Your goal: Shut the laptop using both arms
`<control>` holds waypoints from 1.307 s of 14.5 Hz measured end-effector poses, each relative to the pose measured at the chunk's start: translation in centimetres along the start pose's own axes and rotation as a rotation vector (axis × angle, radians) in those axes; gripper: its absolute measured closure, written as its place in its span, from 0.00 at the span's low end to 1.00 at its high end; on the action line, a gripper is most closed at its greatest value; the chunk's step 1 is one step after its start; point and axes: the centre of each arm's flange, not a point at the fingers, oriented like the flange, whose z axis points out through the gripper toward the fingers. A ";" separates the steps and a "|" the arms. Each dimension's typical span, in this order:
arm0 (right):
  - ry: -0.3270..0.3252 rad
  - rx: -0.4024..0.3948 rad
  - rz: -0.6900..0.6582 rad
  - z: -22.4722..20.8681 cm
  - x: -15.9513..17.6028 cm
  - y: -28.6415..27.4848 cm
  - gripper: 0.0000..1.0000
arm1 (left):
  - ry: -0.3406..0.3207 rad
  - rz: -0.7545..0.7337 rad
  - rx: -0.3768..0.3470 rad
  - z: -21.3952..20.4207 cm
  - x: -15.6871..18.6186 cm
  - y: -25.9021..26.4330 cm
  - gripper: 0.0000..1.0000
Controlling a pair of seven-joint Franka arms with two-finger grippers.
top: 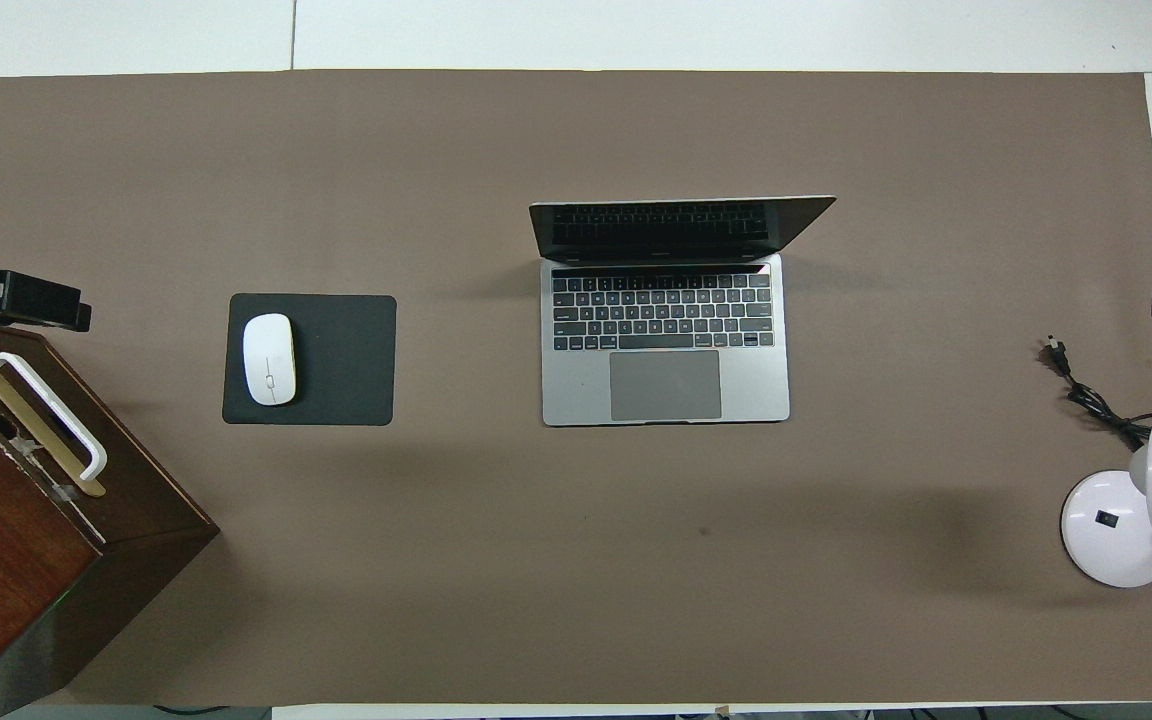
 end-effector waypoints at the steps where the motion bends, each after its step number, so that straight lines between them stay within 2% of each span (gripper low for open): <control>1: 0.013 0.000 0.000 0.2 0.4 0.0 0.00 | 0.000 0.000 0.000 0.0 0.0 0.0 0.00; 3: 0.037 0.000 0.000 0.9 1.4 0.0 0.19 | 0.000 0.000 0.000 0.0 0.0 0.0 0.00; 4: 0.047 0.000 0.000 1.3 1.8 0.0 0.19 | 0.000 0.000 0.000 0.0 0.0 0.0 0.00; 5: 0.053 -0.001 0.000 1.6 2.3 0.0 0.25 | 0.000 0.000 0.000 0.0 0.0 0.0 0.00; 9: 0.068 0.002 -0.010 2.4 5.1 -0.6 0.73 | 0.003 0.000 0.000 0.0 0.0 0.0 0.05; 11: 0.086 0.006 -0.016 2.8 7.5 -1.0 0.97 | 0.025 -0.001 0.002 -0.1 0.3 0.0 0.34; 13: 0.114 0.011 -0.030 3.5 10.3 -1.8 0.99 | 0.072 -0.002 0.007 -0.1 0.8 -0.2 0.58; 14: 0.129 0.015 -0.043 4.0 11.6 -2.8 0.99 | 0.085 -0.002 0.008 0.0 1.0 -0.2 0.72; 16: 0.151 0.025 -0.057 4.6 13.8 -5.2 0.99 | 0.105 -0.005 0.010 -0.1 1.2 -0.3 0.94; 17: 0.162 0.029 -0.058 5.1 14.9 -6.9 0.99 | 0.119 -0.009 0.012 -0.2 1.3 -0.6 0.99; 19: 0.181 0.025 -0.051 6.5 16.8 -10.6 0.99 | 0.142 -0.017 0.015 0.1 1.5 -1.1 0.99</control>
